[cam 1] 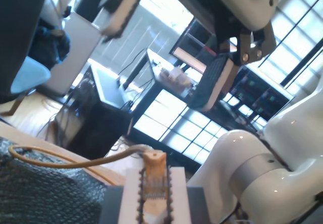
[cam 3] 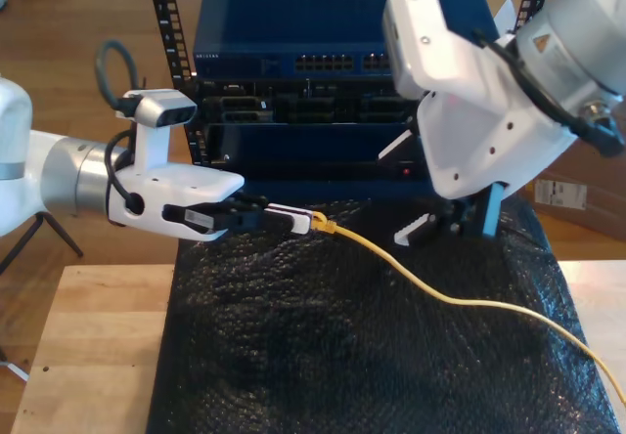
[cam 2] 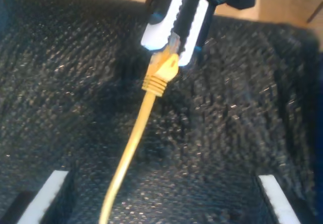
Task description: Grab the cable and plug it in
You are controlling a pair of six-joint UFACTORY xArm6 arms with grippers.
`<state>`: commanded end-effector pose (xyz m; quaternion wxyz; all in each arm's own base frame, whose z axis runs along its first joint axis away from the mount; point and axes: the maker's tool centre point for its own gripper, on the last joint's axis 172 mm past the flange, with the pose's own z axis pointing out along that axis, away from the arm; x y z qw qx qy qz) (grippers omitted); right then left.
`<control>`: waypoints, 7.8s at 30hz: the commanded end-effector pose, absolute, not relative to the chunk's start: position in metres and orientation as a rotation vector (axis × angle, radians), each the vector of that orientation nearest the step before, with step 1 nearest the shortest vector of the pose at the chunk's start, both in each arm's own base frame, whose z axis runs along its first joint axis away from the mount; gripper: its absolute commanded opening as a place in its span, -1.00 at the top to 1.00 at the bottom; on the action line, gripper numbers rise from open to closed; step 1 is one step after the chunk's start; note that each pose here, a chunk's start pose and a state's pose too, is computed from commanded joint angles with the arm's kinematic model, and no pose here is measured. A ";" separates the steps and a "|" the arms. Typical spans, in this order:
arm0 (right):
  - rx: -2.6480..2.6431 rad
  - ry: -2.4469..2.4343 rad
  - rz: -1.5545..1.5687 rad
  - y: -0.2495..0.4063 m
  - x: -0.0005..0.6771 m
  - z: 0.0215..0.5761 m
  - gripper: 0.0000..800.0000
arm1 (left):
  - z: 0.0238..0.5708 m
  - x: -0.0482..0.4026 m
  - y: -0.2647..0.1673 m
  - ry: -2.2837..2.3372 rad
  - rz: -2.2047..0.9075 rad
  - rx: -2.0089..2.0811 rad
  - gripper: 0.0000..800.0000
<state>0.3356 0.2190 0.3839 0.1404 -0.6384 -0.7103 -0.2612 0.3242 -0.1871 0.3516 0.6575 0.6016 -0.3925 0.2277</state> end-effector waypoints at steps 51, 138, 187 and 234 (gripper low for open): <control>-1.471 -2.367 -1.541 0.286 0.313 0.433 -0.87 | 0.410 0.308 -0.168 -0.648 0.453 0.915 0.98; -1.460 -2.268 -1.530 0.298 0.300 0.427 0.67 | 0.418 0.290 -0.173 -0.617 0.311 0.844 0.95; -1.807 -2.041 -0.934 0.217 0.307 0.339 1.00 | 0.443 0.364 -0.125 -0.778 0.649 1.170 -0.99; -2.535 -1.930 -0.495 0.057 0.387 0.238 1.00 | 0.243 0.238 0.072 -1.680 0.223 1.850 -1.00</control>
